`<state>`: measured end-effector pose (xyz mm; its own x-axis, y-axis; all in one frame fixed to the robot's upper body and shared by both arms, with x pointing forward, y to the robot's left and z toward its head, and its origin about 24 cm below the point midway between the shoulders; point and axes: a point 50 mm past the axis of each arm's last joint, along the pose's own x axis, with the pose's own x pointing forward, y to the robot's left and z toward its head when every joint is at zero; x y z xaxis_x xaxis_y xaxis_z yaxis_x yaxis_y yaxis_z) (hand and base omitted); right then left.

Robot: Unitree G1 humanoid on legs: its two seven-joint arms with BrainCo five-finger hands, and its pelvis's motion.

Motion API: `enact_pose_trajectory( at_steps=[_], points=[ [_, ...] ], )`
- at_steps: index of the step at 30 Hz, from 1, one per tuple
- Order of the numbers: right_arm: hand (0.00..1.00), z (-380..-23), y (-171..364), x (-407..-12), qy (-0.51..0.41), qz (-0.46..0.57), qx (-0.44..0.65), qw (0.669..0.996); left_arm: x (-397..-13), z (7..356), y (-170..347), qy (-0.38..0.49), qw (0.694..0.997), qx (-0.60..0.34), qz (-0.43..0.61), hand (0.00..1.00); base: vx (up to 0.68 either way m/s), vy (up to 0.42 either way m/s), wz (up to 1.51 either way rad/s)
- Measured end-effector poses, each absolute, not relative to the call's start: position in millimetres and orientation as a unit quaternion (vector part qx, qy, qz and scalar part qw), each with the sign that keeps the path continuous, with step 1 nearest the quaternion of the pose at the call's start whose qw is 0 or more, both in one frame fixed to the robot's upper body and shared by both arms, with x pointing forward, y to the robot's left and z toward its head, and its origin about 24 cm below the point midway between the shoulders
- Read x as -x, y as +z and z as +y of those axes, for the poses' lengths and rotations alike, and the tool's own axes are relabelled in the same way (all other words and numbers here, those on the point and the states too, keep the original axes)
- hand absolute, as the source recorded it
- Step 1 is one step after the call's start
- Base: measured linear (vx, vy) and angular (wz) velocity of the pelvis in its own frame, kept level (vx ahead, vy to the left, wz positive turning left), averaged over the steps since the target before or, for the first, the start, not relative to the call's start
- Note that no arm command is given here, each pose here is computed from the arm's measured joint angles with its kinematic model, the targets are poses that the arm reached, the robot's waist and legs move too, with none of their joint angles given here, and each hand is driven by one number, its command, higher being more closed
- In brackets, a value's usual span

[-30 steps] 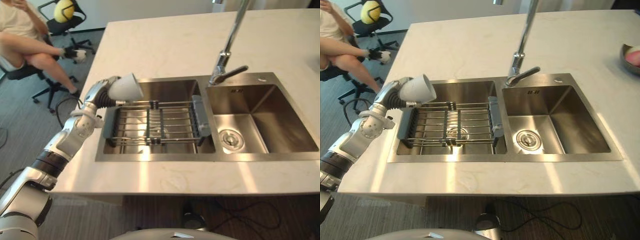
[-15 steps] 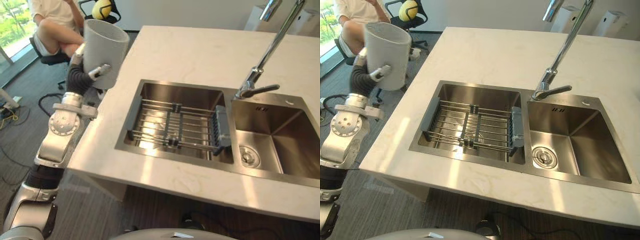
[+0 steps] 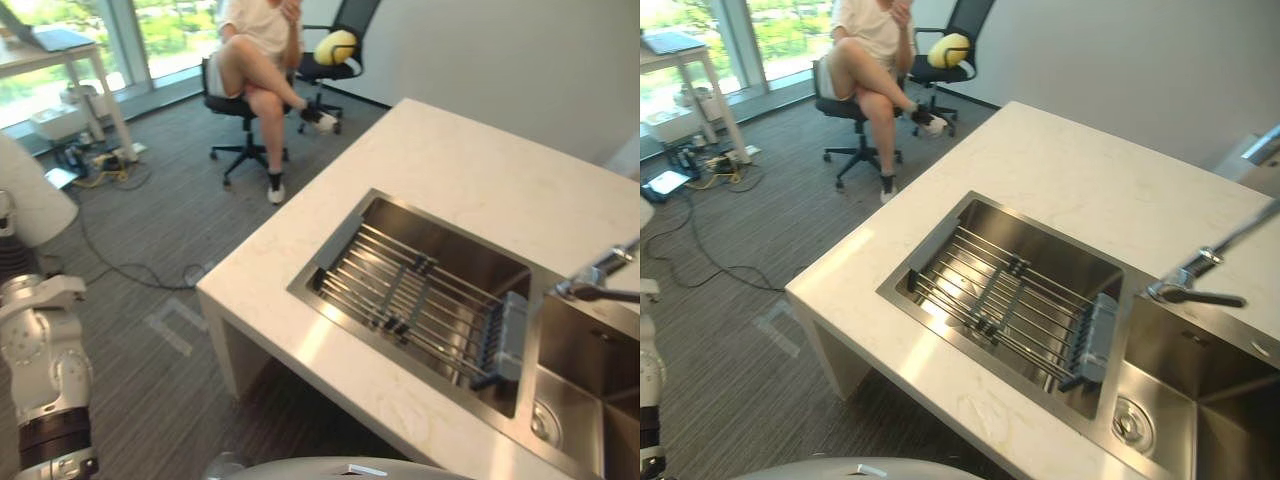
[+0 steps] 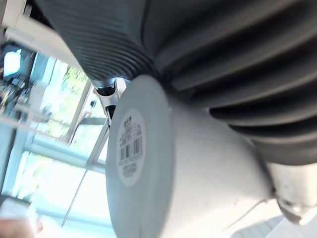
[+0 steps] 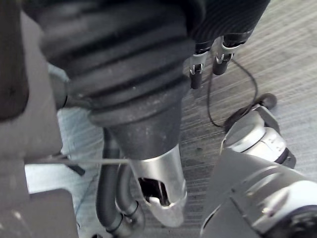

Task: Walk over to the sink, pick up the cup, carry it to the dishwasher, place the cup inside the dishwasher, then close the dishwasher door

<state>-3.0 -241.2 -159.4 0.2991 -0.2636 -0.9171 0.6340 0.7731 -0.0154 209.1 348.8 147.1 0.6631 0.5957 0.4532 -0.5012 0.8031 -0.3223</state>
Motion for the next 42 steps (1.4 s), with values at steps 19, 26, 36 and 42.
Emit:
enact_pose_trajectory(
  at_steps=[19, 26, 36, 42],
  points=[
    [0.00, -233, -165, 28, -0.261, 0.599, -0.192, 0.733, -236, 327, 144, 0.184, 0.930, 0.134, -0.288, 1.00, -0.18, -0.044, 1.00],
    [0.00, -242, -163, 21, -0.258, 0.591, -0.194, 0.740, -250, 314, 143, 0.150, 0.935, 0.165, -0.276, 1.00, -0.13, 0.104, 1.11],
    [0.00, -245, -162, 20, -0.281, 0.577, -0.194, 0.742, -248, 230, 118, 0.036, 0.955, 0.218, -0.200, 1.00, -0.05, 0.192, 0.83],
    [0.00, -237, -164, 20, -0.295, 0.574, -0.215, 0.733, -256, 184, 95, -0.043, 0.961, 0.243, -0.126, 1.00, -0.05, 0.114, 0.95]
  ],
)
